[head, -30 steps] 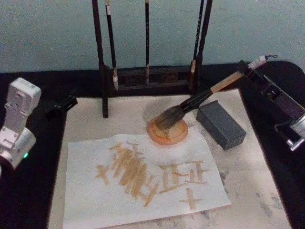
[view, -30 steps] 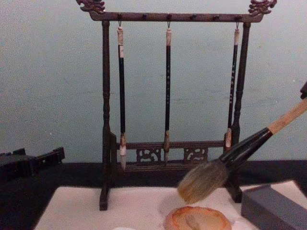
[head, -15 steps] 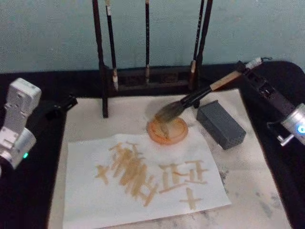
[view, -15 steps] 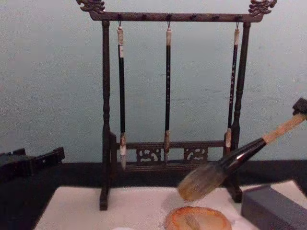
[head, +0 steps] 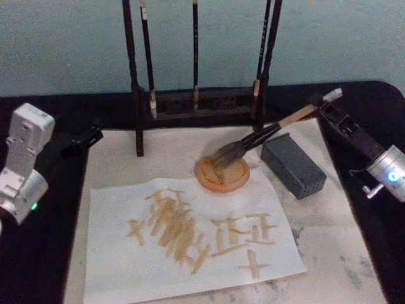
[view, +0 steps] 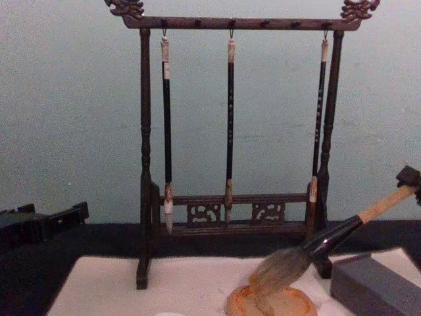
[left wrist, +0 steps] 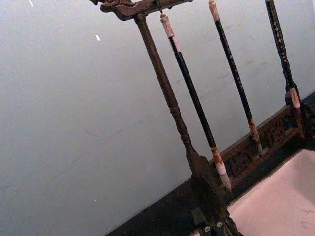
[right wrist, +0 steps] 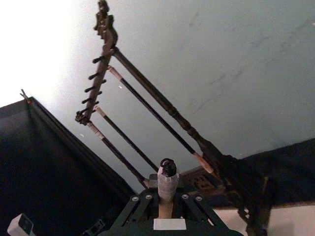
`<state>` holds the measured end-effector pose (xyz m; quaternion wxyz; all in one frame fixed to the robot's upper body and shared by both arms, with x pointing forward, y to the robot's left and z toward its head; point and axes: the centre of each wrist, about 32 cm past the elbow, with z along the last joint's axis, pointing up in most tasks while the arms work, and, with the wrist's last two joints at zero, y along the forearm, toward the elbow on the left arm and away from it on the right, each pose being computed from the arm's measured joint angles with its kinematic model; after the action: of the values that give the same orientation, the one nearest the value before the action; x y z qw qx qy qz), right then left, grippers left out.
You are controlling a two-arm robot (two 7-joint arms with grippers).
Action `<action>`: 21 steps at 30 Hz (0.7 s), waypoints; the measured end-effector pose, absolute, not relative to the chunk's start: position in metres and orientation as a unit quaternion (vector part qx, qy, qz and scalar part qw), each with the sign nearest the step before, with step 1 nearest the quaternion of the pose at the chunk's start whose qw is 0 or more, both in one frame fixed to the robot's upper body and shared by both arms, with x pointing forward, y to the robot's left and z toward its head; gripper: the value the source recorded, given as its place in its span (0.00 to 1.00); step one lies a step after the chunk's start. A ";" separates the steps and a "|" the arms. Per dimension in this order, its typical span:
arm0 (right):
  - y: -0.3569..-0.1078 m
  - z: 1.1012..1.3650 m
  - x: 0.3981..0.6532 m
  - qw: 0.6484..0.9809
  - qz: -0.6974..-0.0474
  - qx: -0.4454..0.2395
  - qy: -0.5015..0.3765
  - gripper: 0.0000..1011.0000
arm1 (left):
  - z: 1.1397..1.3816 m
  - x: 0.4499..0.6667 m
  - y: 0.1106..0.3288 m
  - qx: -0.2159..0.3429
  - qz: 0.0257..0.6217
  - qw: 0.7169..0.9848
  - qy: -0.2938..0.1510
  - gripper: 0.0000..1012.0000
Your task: Pick up the brush from the inkstone, write on the paper, then place the brush back to its original position.
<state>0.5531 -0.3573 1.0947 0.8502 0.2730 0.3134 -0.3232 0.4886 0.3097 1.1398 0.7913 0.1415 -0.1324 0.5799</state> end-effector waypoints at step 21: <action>-0.366 1.073 0.555 0.831 -0.343 0.270 0.345 0.16 | 1.140 0.489 0.310 0.141 0.580 0.791 -0.132 0.99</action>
<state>0.5546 -0.3656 1.0734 0.8308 0.2704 0.3446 -0.3434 0.4886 0.3097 1.1398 0.7913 0.1414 -0.1325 0.5800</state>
